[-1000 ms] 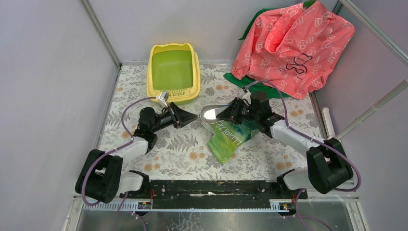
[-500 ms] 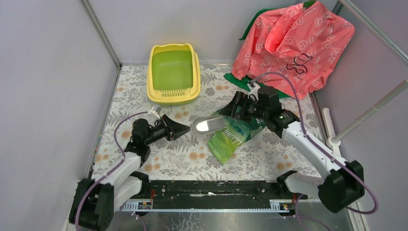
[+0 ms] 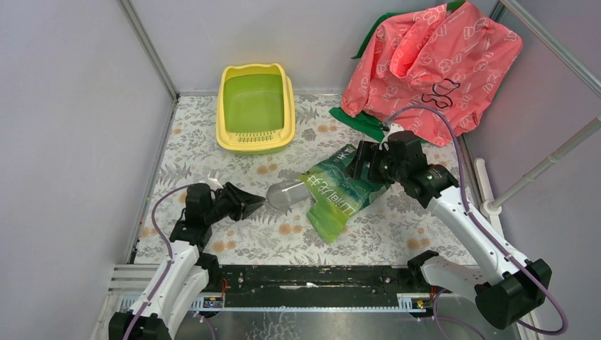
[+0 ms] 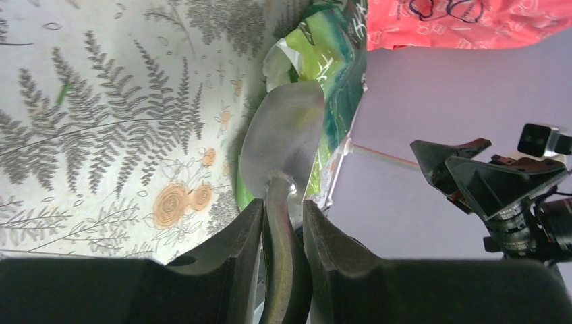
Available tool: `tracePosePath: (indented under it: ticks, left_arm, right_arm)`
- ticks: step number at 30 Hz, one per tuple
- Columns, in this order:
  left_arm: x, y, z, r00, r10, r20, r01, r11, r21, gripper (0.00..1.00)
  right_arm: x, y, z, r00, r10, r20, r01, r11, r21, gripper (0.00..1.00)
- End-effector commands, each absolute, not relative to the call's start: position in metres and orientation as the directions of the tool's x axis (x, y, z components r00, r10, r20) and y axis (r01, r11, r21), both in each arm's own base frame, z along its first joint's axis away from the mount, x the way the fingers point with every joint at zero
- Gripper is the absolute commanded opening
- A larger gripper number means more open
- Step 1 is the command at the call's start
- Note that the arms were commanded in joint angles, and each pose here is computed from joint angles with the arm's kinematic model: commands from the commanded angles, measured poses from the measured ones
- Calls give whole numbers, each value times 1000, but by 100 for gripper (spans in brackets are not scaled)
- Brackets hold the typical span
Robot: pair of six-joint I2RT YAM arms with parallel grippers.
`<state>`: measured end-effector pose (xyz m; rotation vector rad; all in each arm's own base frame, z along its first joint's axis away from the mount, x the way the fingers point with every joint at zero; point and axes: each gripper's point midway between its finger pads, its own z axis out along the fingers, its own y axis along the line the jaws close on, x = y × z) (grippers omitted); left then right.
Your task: Fill the litter box with clean litter
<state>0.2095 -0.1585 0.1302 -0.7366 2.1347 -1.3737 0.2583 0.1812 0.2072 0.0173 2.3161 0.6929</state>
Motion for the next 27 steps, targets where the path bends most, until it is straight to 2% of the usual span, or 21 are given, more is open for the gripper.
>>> tracePosePath:
  ticks: [1,13,27]
  left_arm:
    - [214,-150,134,-704,-692,-157,-177,386,-905,0]
    - [212,-148,133,-699,-694,-172,-177,401,-899,0]
    - [195,-151,126,-711,-691,-132,-187,366,-912,0]
  right_arm:
    - [268,167,213,-704,179,-687,-175,894,413,91]
    - [271,162,190,-722,179,-668,-155,899,409,91]
    - [273,163,187,-728,184,-661,-157,893,422,91]
